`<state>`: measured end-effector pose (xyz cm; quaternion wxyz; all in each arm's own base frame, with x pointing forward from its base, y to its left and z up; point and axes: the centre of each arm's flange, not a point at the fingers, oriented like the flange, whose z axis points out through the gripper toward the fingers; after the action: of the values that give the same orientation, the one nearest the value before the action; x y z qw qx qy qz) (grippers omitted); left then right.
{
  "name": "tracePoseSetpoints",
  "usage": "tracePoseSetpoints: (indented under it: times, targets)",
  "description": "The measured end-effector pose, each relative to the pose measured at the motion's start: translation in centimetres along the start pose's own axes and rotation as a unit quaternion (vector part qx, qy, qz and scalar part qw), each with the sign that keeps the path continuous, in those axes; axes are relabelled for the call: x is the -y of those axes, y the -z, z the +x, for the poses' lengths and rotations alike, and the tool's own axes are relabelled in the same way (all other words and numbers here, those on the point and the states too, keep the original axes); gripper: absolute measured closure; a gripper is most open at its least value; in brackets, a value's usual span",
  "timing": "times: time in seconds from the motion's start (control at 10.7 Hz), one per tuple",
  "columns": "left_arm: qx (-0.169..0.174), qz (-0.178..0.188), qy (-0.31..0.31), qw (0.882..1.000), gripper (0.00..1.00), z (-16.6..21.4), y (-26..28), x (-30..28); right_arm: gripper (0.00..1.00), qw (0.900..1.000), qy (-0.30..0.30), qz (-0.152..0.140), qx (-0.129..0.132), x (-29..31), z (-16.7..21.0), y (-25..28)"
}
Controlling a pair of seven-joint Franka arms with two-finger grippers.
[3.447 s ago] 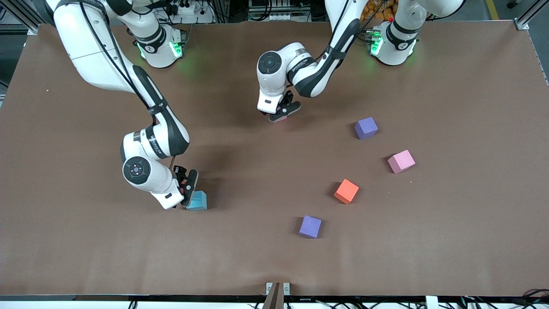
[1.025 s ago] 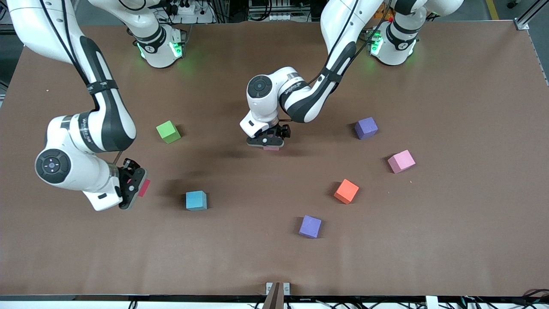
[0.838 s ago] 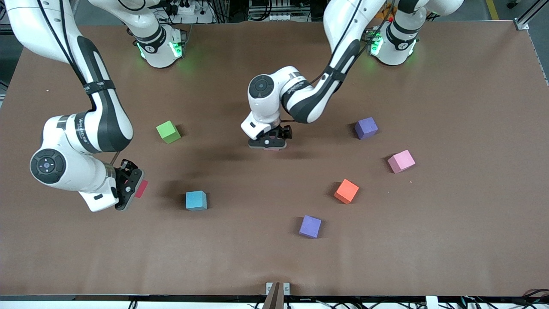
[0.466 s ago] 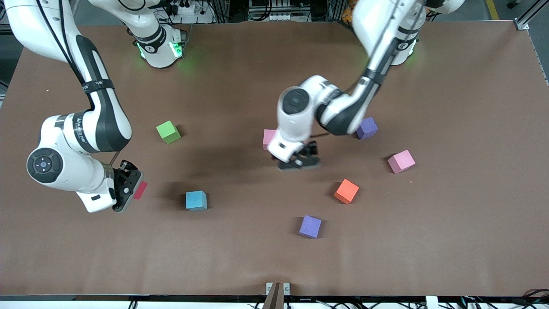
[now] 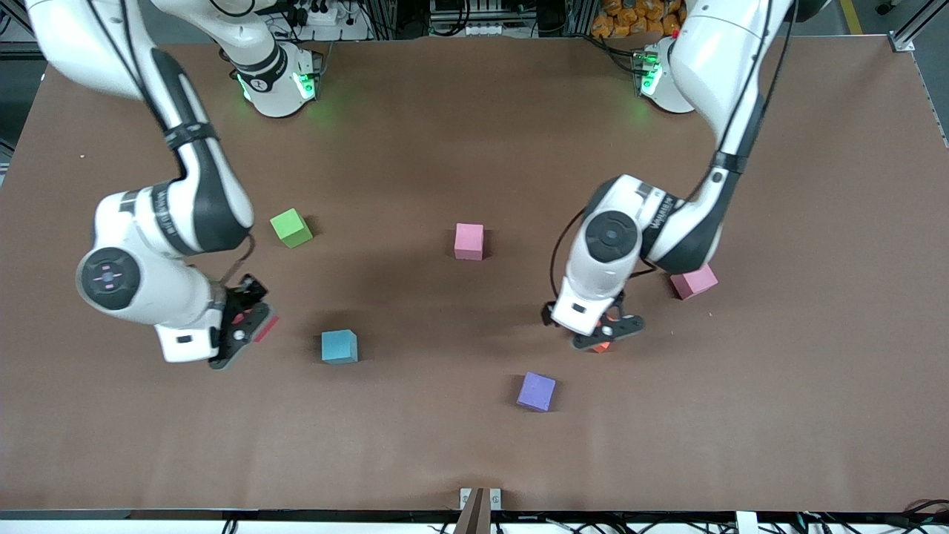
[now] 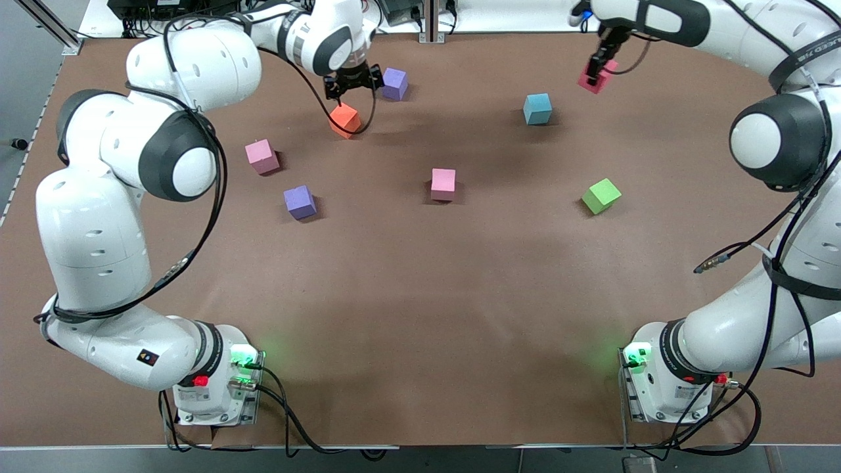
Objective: Arrange blocks into number 1
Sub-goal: 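Place the pink cube mid-table with the left gripper while the right gripper lifts red, then grasp the orange cube with the left gripper while the right gripper carries red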
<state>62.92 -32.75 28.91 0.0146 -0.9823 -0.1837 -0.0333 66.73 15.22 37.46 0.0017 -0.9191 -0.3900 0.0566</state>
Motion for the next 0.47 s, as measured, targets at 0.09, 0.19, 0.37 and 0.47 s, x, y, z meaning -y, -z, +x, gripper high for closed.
tracePoseSetpoints:
  times: [0.09,0.19,0.37,0.47]
  targets:
    - [0.004,0.004,0.046,0.999,0.00,0.2,-0.5,0.5,0.38,0.999,-0.037,-0.002,0.000,2.6,1.6,0.4]
    - [0.007,0.007,0.088,0.996,0.00,-0.1,-1.0,0.6,0.38,0.997,-0.074,0.004,-0.002,4.9,2.9,0.5]
    - [0.014,0.016,0.156,0.988,0.00,-0.6,-2.2,0.7,0.38,0.990,-0.139,0.036,-0.011,9.1,5.1,0.3]
    - [0.016,0.020,0.182,0.983,0.00,-0.8,-3.0,0.8,0.38,0.985,-0.168,0.041,-0.017,10.7,6.0,0.2]
